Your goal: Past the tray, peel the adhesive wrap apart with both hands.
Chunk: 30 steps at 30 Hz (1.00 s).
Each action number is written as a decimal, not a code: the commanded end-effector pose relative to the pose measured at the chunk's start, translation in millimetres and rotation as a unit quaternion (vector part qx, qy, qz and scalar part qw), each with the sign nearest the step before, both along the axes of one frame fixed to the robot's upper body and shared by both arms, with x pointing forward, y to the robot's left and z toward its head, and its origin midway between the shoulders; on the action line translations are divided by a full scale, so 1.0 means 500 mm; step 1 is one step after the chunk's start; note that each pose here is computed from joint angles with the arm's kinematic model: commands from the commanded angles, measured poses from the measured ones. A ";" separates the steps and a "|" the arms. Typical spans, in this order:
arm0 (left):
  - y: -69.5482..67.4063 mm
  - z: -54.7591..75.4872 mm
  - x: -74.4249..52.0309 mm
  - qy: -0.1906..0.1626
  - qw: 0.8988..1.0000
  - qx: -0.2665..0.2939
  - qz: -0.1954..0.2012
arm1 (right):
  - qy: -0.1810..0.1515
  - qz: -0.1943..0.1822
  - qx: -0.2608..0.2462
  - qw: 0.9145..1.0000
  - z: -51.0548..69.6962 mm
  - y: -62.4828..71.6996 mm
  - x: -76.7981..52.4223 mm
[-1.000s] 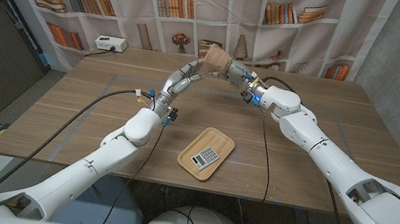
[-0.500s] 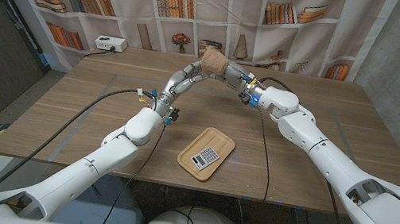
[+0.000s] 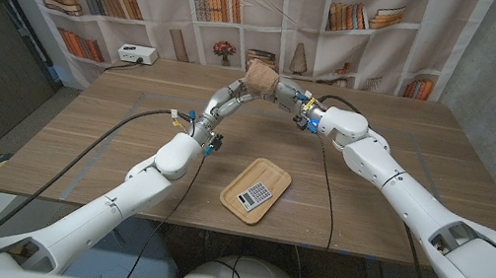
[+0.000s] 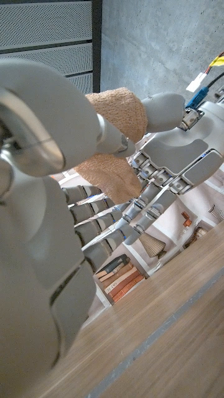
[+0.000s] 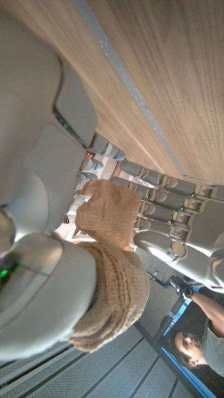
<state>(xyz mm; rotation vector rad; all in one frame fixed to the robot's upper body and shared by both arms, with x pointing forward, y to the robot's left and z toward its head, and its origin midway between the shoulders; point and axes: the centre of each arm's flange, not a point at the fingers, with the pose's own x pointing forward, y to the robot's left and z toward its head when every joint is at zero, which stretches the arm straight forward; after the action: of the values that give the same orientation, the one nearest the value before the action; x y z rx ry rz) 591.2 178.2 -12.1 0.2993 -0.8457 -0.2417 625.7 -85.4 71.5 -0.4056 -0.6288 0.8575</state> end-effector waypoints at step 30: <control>-0.017 -0.006 -0.003 0.003 1.000 -0.004 -0.004 | 0.000 0.014 -0.016 1.000 -0.012 0.016 -0.014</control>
<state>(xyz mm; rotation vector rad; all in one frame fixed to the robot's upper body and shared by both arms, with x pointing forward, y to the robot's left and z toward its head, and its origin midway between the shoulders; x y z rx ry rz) 590.8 172.7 -15.4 0.2819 -0.8443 -0.2458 621.6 -80.9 70.3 -0.4212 -0.6291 0.8791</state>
